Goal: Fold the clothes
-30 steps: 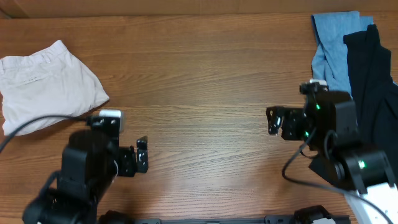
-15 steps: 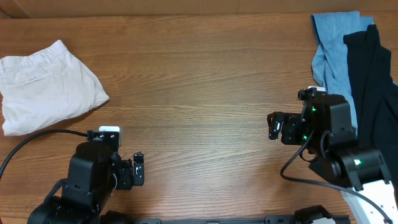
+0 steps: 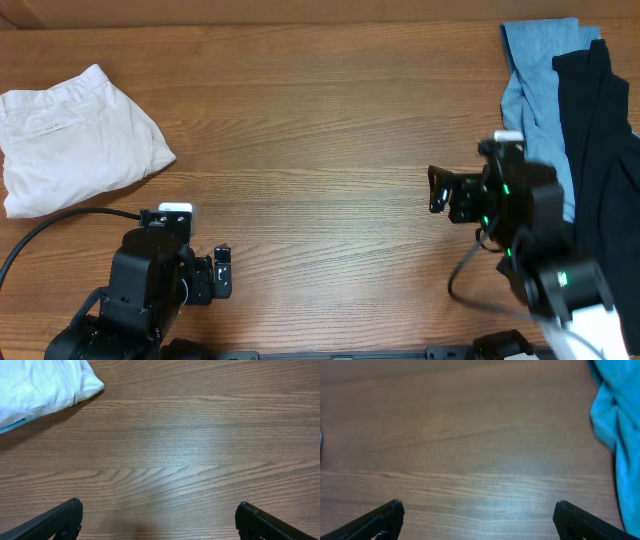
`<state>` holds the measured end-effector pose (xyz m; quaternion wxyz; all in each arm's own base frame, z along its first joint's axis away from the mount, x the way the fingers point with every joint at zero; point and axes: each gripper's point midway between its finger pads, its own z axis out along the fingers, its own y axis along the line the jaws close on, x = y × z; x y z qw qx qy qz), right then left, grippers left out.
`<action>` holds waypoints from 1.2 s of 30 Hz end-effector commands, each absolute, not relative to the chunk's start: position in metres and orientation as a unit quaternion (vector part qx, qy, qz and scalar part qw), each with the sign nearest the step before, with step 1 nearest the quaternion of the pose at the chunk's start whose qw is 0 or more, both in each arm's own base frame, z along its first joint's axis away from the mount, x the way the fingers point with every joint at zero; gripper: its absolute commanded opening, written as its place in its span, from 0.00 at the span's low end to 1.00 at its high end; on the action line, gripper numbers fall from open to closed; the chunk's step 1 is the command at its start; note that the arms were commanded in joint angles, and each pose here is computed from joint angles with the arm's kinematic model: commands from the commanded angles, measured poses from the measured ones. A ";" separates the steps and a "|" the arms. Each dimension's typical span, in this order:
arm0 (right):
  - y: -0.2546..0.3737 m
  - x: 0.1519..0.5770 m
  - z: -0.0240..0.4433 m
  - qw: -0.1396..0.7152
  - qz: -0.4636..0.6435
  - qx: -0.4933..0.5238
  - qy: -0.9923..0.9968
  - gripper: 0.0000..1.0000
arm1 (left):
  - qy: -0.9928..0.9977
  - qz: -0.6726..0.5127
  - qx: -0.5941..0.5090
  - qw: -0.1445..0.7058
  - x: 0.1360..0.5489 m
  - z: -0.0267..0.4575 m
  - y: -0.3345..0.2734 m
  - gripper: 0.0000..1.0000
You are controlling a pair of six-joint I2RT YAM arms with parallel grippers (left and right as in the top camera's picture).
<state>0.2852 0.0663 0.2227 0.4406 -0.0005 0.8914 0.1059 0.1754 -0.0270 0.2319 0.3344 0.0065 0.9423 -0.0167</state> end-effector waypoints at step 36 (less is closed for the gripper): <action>0.026 0.245 0.170 0.693 0.094 0.013 0.715 1.00 | 0.941 -0.015 0.001 0.337 0.175 0.232 -0.026 1.00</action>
